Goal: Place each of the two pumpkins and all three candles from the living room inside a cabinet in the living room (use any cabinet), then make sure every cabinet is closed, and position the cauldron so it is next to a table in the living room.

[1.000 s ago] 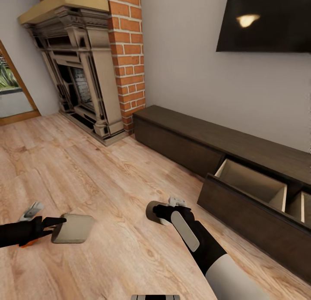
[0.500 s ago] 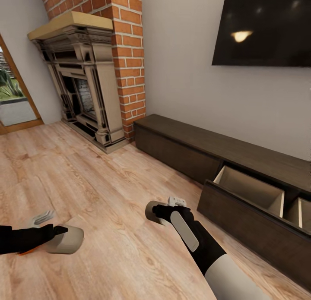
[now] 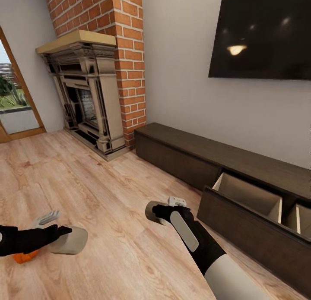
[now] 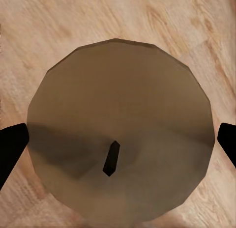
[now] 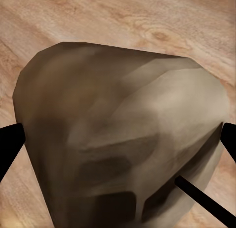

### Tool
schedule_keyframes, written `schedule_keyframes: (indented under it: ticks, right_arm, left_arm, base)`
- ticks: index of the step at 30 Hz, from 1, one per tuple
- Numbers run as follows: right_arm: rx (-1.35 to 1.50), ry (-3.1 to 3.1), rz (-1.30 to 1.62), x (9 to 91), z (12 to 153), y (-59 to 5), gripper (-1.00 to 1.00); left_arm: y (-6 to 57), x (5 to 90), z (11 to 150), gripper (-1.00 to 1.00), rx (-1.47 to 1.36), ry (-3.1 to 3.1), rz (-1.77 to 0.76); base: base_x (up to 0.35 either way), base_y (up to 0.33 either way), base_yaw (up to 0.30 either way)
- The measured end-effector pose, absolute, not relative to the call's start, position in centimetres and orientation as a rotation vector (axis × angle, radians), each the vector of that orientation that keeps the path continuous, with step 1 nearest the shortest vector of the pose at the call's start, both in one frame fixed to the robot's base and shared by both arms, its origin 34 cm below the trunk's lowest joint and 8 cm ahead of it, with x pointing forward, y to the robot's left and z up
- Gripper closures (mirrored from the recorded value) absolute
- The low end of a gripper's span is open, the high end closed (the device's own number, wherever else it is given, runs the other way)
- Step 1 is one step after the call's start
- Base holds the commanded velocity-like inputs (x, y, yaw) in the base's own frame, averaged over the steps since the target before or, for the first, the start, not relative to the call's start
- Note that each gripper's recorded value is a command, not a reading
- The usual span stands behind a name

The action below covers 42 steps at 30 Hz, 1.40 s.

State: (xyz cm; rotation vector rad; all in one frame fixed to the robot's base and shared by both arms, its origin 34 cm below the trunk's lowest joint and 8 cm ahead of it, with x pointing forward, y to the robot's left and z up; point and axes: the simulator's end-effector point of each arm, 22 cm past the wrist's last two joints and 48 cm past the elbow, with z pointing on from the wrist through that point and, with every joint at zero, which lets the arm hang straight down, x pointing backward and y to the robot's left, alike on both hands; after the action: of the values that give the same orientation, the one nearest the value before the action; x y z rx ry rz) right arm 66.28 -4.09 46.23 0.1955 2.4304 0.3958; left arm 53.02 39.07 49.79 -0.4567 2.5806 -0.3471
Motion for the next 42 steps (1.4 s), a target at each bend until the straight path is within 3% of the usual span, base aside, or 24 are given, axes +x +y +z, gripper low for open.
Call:
schedule_keyframes:
  ticks: [23,42]
  right_arm:
    - [0.195,2.436,0.393,67.4,50.8,-4.1,1.00]
    - [0.205,2.462,0.389,68.3,53.5,-4.2,1.00]
  left_arm:
    - [38.6,54.1,54.2,1.00,-0.450,2.591,-0.358]
    - [37.3,55.2,53.4,1.00,-0.385,2.617,-0.073]
  base:
    - [0.000,0.000,-0.065]
    - [0.000,0.000,-0.160]
